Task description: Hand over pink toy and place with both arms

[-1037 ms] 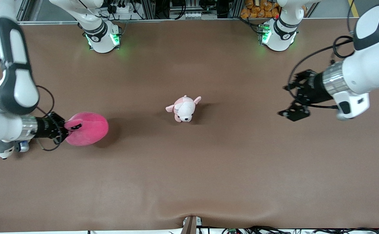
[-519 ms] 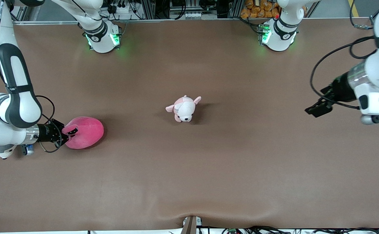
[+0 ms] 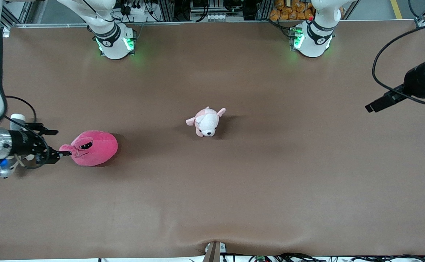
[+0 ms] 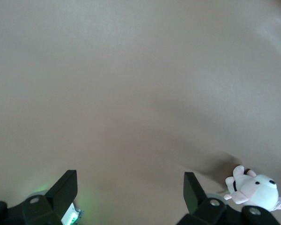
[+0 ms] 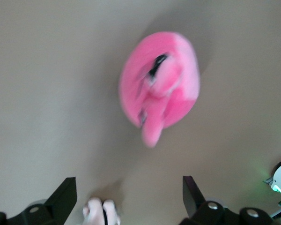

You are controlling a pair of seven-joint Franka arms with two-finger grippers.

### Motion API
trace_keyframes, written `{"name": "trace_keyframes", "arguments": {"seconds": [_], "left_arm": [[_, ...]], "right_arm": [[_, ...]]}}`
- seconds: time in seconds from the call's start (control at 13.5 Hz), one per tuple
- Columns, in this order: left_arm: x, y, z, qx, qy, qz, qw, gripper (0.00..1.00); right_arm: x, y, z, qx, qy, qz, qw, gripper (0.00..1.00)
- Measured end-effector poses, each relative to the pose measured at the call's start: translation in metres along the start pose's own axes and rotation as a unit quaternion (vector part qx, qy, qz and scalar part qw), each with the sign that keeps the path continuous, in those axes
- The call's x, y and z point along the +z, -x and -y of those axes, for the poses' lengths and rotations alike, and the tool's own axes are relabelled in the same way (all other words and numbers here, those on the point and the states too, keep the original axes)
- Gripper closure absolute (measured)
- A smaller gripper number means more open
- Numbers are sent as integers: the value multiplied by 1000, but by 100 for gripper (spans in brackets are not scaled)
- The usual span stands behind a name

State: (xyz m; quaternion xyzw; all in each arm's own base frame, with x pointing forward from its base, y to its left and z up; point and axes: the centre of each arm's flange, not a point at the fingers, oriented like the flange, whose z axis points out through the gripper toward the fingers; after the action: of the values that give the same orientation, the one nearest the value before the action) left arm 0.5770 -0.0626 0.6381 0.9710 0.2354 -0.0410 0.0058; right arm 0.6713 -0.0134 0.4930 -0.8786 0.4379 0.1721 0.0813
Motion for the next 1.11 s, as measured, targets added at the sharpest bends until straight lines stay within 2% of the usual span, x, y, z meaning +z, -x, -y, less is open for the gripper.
{"name": "trace_keyframes", "arguments": {"seconds": [0.22, 0.37, 0.52, 0.67, 0.81, 0.89, 0.96, 1.11], "left_arm": [[2, 11, 7, 54, -24, -5, 998, 0], [2, 20, 28, 82, -35, -1, 996, 0], [-3, 35, 52, 95, -35, -1, 995, 0], [-9, 45, 64, 107, -30, -3, 994, 0], [-9, 50, 62, 114, -30, -4, 993, 0], [-7, 51, 59, 117, -31, -3, 993, 0], [-6, 52, 58, 118, -32, -1, 992, 0], [-5, 53, 57, 120, -33, 0, 992, 0]], "right_arm": [[-59, 102, 27, -86, -7, -29, 996, 0], [-89, 143, 19, -176, 0, -52, 983, 0], [-115, 168, -7, -279, 43, -80, 956, 0], [-133, 195, -31, -380, 96, -92, 915, 0], [-150, 217, -51, -464, 123, -94, 872, 0], [-152, 222, -58, -495, 132, -84, 855, 0], [-149, 221, -61, -515, 139, -76, 842, 0], [-136, 213, -54, -532, 141, -72, 832, 0]]}}
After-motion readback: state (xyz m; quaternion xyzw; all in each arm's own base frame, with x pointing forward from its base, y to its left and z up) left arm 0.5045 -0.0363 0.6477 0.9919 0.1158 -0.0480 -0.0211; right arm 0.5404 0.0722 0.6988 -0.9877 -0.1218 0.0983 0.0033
